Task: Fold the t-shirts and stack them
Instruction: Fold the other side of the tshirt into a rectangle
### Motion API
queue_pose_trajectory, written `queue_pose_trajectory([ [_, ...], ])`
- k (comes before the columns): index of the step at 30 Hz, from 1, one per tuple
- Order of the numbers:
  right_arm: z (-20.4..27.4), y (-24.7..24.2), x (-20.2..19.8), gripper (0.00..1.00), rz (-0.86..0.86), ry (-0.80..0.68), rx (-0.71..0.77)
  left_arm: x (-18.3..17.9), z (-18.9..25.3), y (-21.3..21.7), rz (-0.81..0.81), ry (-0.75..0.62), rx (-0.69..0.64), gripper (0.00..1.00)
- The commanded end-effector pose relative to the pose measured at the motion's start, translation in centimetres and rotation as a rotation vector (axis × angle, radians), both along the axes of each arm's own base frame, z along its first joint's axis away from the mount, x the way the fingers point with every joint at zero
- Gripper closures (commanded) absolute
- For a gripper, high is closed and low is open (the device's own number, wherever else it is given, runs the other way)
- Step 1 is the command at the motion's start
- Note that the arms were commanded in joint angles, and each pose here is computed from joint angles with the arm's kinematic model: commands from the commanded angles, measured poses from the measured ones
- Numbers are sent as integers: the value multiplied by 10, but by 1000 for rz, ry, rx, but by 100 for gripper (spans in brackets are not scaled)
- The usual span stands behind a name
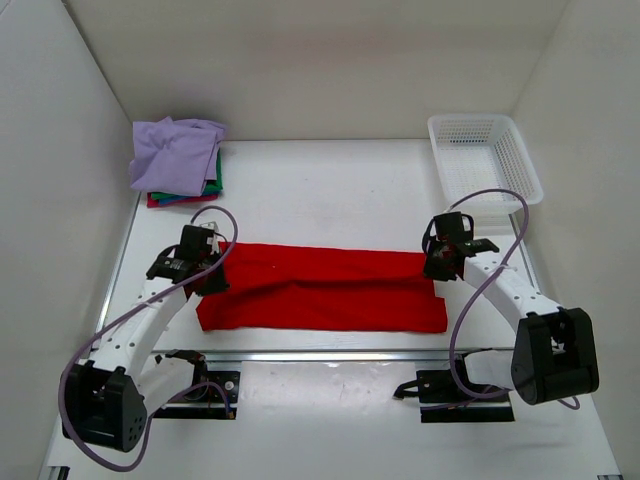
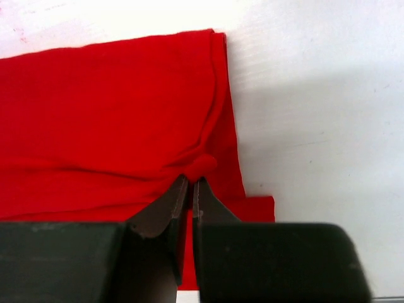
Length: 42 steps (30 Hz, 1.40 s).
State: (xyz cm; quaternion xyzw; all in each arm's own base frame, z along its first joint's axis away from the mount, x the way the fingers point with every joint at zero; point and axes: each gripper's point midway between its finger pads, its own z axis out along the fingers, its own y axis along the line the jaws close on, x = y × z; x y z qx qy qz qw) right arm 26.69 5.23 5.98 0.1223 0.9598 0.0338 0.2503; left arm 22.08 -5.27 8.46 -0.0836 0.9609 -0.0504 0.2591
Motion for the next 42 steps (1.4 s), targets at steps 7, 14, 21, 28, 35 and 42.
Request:
queue_pose_trajectory([
  [7,-4,-5,-11,99,-22,3,3,-16,2,-15,-18,49,-79,100],
  [14,-11,-4,-15,99,-16,22,2,-4,48,-16,8,-116,-131,100],
  [21,-12,-5,-14,99,-15,21,-3,-12,62,-13,1,-107,-113,100],
  [28,-15,-13,-20,100,-37,37,-14,-45,31,-11,14,-32,-137,100],
  [35,-19,-19,-29,93,-65,72,-11,-60,18,-18,8,0,-165,100],
  [42,3,-18,-40,56,-58,40,-7,-62,22,-14,18,-1,-156,76],
])
